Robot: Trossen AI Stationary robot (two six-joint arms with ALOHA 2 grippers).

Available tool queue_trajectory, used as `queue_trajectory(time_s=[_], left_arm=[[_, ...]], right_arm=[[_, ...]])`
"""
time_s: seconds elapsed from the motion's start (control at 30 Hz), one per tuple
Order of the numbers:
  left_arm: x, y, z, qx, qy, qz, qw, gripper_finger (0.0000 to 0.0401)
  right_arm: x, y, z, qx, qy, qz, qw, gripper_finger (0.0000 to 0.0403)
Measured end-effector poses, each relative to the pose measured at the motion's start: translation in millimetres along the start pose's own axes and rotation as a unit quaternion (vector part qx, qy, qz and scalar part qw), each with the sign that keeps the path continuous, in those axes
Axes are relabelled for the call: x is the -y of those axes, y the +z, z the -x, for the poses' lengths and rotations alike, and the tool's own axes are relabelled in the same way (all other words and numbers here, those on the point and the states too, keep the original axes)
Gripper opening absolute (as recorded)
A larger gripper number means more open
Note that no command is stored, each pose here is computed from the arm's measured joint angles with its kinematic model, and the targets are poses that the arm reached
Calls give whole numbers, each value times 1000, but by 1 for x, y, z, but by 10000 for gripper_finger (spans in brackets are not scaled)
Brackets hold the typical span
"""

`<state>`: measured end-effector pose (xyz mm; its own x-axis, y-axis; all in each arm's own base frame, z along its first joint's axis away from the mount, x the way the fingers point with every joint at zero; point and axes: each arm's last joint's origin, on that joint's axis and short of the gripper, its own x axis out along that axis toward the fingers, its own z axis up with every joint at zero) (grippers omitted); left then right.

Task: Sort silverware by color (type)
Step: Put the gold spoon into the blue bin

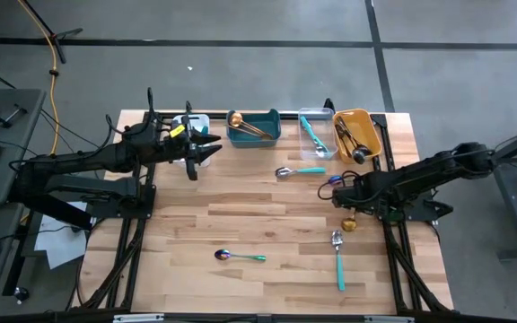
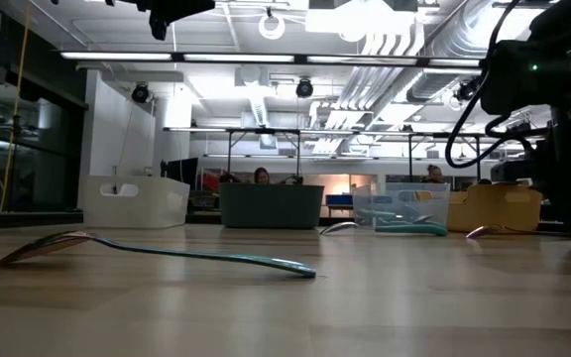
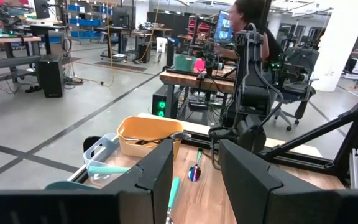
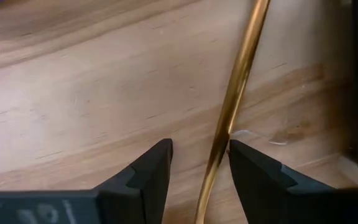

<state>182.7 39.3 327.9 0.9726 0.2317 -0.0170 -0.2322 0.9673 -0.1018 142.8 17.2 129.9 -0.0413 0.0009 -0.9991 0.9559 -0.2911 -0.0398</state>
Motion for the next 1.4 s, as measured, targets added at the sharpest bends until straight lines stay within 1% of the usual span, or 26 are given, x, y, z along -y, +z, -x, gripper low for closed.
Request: queue_trajectory(time_s=[0.1,0.17,0.27,0.3,0.43,0.57,0.7,0.77,0.9,1.0,1.07,1.2,1.3,1.4], left_arm=[[0,0,0,0,0,0,1000,124],[0,0,0,0,0,0,1000,124],[0,0,0,0,0,0,1000,124],[0,0,0,0,0,0,1000,124],[0,0,0,0,0,0,1000,124],[0,0,0,0,0,0,1000,124],[0,0,0,0,0,0,1000,124],[0,0,0,0,0,0,1000,124],[0,0,0,0,0,4,1000,124],[0,0,0,0,0,4,1000,124],[0,0,0,0,0,4,1000,124],[0,0,0,1,4,10,1000,124],[0,0,0,1,4,18,1000,124],[0,0,0,1,4,18,1000,124]], right_arm=[[-1,0,0,-2,3,5,1000,131],[-1,-1,0,-3,7,5,1000,94],[-2,0,0,2,13,17,1000,25],[-2,0,0,6,13,20,1000,16],[-2,0,0,7,11,23,1000,29],[-1,0,0,8,10,27,1000,11],[-1,0,-1,9,10,27,1000,15],[-1,0,1,8,13,32,999,10],[-6,-1,19,22,25,56,998,10],[-14,-3,44,45,61,77,994,10],[-19,-2,62,76,86,99,988,10],[-31,-3,100,130,176,141,966,9],[-37,-5,123,156,224,180,945,9],[-44,-8,139,166,273,229,919,9]])
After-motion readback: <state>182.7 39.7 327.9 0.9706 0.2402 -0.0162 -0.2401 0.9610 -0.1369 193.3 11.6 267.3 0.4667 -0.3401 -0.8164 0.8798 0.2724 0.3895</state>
